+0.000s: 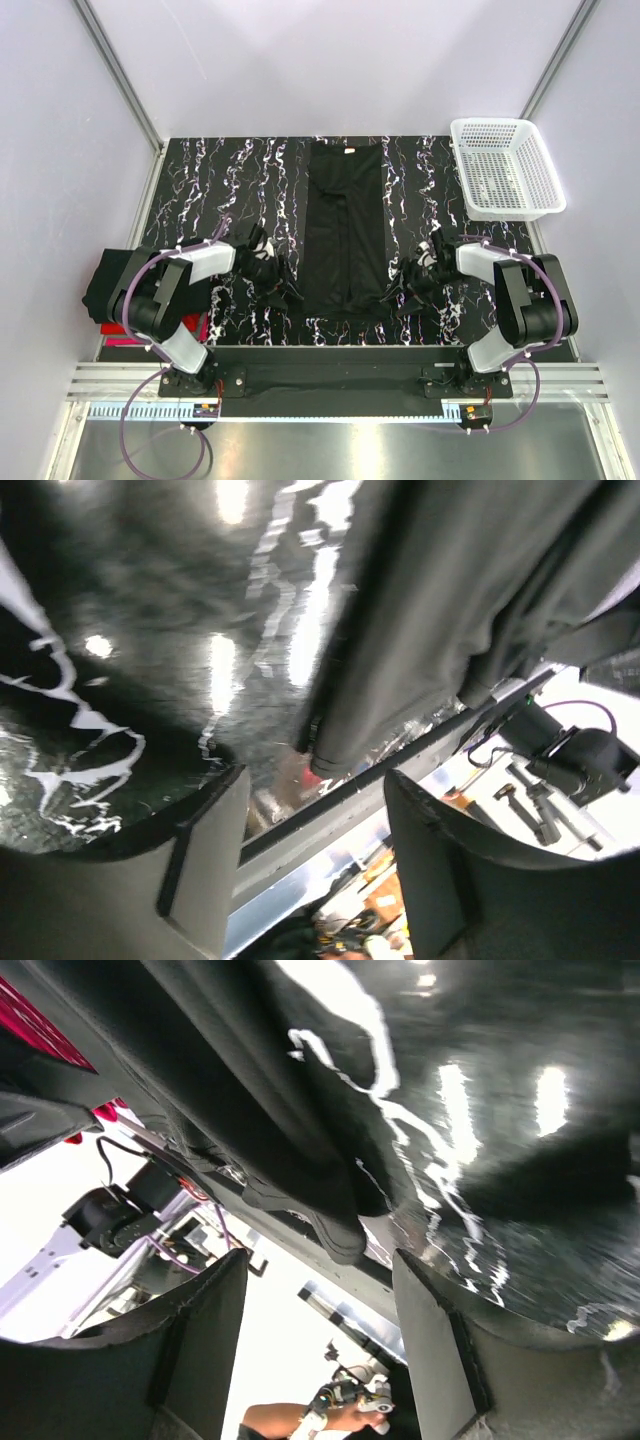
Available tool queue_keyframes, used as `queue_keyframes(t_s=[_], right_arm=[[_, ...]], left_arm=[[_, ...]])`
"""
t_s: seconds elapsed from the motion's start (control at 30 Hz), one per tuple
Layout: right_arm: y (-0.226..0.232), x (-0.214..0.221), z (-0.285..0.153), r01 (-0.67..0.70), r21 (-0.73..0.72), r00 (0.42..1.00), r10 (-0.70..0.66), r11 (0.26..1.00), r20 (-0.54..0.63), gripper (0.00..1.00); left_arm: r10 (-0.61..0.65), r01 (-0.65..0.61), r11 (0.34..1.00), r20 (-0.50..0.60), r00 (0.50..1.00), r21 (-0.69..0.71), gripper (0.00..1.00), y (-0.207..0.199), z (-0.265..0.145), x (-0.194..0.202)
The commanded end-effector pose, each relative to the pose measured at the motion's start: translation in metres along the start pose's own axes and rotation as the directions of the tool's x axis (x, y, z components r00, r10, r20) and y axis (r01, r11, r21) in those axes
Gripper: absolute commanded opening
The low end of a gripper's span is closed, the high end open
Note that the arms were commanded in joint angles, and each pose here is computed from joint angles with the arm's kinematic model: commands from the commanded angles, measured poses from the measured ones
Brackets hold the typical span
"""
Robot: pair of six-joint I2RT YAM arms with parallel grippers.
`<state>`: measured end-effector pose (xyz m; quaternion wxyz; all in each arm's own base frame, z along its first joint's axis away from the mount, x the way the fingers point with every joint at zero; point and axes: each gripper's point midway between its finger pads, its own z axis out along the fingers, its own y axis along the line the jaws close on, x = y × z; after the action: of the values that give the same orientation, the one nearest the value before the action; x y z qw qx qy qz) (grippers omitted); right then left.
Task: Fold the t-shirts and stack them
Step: Fold the tshirt
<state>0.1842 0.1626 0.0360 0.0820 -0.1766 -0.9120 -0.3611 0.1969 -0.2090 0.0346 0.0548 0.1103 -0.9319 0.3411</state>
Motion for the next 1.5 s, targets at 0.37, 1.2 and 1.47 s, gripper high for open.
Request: queue_keyframes(t_s=[0.37,1.2,1.47], right_arm=[[-0.004,0.000,0.023,0.009,0.073,1.000,-0.010,0.997,0.006,0.54],[0.019,-0.001,0.031,0.061,-0.036,0.997,-0.063,0.997,-0.042,0.15],[0.062,-0.002,-0.002,0.198,-0.142,0.980,-0.196,0.970,0.031,0.00]], left_arm=[[-0.040,0.039,0.998,0.043,0.998,0.039,0.56,-0.007,0.019,-0.008],[0.031,-0.028,0.998,-0.043,0.999,0.063,0.00,-0.022,0.028,0.008],[0.151,-0.162,0.976,0.086,0.985,0.145,0.00,-0.065,-0.006,-0.034]])
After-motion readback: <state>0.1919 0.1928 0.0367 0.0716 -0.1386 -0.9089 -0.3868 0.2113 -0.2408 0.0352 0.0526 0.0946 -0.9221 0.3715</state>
